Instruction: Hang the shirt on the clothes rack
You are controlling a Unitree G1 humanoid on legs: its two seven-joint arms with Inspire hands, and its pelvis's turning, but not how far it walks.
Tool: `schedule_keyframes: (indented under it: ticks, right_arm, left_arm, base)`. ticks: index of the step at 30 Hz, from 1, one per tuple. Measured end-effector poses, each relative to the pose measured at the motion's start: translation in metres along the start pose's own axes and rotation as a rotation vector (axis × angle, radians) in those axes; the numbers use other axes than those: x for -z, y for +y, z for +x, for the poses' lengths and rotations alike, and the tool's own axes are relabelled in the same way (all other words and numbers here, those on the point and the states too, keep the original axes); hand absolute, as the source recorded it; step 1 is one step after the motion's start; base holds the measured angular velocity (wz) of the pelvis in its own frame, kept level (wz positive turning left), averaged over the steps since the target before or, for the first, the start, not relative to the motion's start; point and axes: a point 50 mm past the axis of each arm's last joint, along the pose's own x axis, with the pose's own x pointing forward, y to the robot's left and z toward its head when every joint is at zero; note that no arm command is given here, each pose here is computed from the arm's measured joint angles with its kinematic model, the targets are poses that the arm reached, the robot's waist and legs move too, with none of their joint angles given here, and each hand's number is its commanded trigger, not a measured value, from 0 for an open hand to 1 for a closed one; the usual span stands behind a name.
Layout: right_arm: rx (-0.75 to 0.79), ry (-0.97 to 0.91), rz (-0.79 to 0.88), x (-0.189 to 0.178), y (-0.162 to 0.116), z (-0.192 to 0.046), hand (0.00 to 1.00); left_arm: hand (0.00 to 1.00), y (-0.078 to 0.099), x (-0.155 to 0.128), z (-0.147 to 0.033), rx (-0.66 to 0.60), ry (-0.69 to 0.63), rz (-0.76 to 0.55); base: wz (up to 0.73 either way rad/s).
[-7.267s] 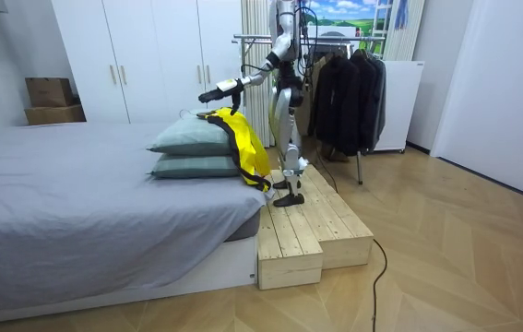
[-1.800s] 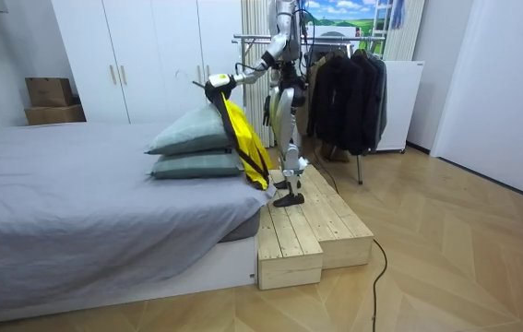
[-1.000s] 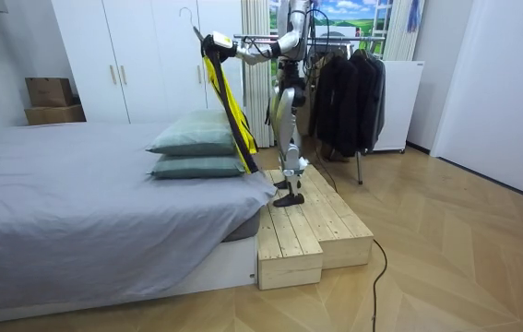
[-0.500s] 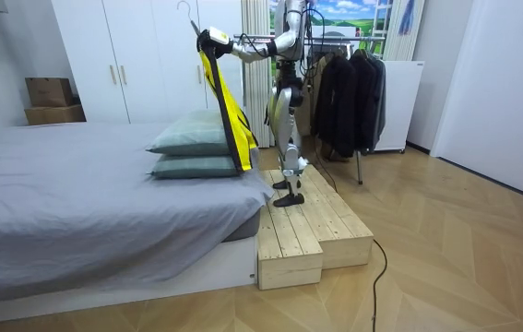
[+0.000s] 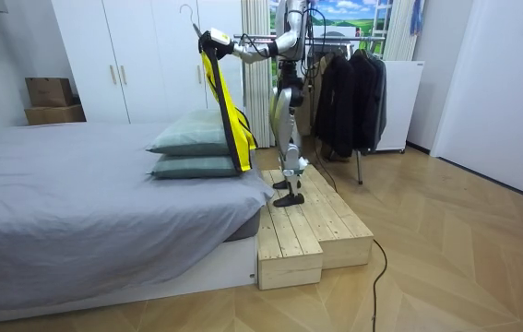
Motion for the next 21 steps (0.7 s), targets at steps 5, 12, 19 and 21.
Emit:
schedule_keyframes:
  ticks: [5,12,19,21]
  right_arm:
    - [0.158,-0.163,-0.087,-0.044,-0.023,-0.001,0.00]
    - [0.374,-0.485,-0.247,-0.111,-0.038,-0.023,0.00]
    - [0.585,-0.835,-0.383,-0.169,-0.041,-0.067,0.00]
    - [0.609,-0.886,-0.377,-0.177,-0.040,-0.075,0.00]
  left_arm:
    - [1.00,0.013,-0.001,0.003,-0.038,-0.037,0.014]
    - [1.00,0.017,0.000,0.003,-0.050,-0.035,0.024]
    - [1.00,0.017,-0.002,0.004,-0.049,-0.023,0.033]
    - [1.00,0.018,-0.003,0.005,-0.056,-0.023,0.029]
  base:
    - [0.00]
    - [-0.01]
    - [0.02]
    - [0.02]
